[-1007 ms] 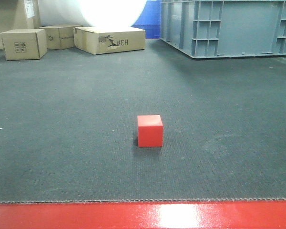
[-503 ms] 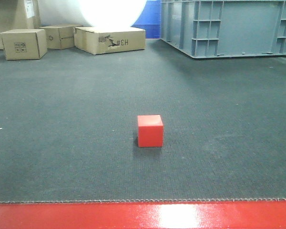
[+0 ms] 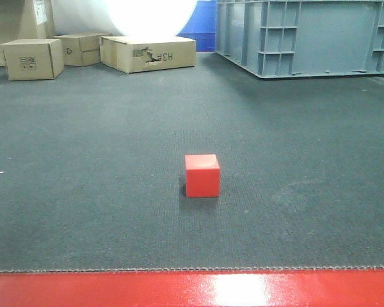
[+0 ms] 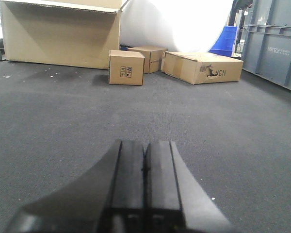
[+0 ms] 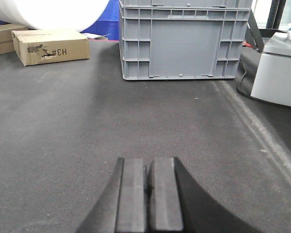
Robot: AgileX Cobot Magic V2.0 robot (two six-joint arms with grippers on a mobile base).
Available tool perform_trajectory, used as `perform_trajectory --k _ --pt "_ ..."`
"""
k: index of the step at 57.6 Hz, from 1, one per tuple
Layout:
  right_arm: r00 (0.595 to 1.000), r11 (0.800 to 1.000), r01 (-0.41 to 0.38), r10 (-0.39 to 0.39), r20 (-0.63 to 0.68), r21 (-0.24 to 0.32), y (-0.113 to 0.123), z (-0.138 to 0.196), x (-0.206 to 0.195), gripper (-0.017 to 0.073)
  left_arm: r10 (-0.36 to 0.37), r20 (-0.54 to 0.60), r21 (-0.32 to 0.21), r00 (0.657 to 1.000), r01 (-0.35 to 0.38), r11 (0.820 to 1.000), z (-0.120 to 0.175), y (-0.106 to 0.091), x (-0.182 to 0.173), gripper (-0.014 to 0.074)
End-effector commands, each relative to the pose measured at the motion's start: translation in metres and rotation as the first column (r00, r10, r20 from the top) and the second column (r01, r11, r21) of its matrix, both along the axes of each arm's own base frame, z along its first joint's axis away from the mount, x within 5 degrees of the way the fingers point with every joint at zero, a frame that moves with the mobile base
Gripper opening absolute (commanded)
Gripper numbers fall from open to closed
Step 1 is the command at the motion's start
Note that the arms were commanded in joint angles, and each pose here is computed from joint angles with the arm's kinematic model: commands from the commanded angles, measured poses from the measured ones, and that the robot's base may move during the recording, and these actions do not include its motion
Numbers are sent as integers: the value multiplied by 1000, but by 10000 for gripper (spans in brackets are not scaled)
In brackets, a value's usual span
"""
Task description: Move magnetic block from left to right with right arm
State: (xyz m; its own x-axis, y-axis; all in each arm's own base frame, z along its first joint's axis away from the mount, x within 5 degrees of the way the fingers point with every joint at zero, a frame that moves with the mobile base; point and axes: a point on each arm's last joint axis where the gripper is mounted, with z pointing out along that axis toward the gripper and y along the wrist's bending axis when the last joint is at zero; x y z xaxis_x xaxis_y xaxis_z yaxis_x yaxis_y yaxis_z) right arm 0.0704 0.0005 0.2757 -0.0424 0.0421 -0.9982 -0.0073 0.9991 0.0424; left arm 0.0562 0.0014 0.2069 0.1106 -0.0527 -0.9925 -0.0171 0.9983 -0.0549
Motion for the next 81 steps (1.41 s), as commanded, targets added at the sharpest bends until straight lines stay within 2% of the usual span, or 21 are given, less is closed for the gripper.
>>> perform_trajectory --k 1,30,39,47,51,57,59,65,81 --pt "995 1000 4 -3 103 -17 0 16 -1 22 2 93 -2 996 -2 1000 6 0 -2 -126" --pt "995 1000 4 -3 96 -17 0 14 0 22 2 93 -2 996 -2 1000 6 0 -2 -126" --pt "996 1000 3 -2 87 -17 0 3 0 22 2 93 -2 996 -2 1000 6 0 -2 -126" --pt "987 1000 -1 3 159 -12 0 -18 -8 22 2 93 -2 996 -2 1000 6 0 -2 -126" --pt "984 1000 -5 2 177 17 0 -33 -12 22 2 93 -2 996 -2 1000 6 0 -2 -126" --pt "985 995 -14 -4 171 101 0 -55 -15 22 2 93 -2 996 -2 1000 6 0 -2 -126" --pt "985 993 -15 -5 172 113 0 -61 -16 22 2 93 -2 996 -2 1000 6 0 -2 -126" --pt "993 993 -12 -2 119 116 0 -72 -15 22 2 93 -2 996 -2 1000 6 0 -2 -126" --pt "993 993 -12 -2 120 114 0 -72 -15 22 2 91 -2 996 -2 1000 6 0 -2 -126"
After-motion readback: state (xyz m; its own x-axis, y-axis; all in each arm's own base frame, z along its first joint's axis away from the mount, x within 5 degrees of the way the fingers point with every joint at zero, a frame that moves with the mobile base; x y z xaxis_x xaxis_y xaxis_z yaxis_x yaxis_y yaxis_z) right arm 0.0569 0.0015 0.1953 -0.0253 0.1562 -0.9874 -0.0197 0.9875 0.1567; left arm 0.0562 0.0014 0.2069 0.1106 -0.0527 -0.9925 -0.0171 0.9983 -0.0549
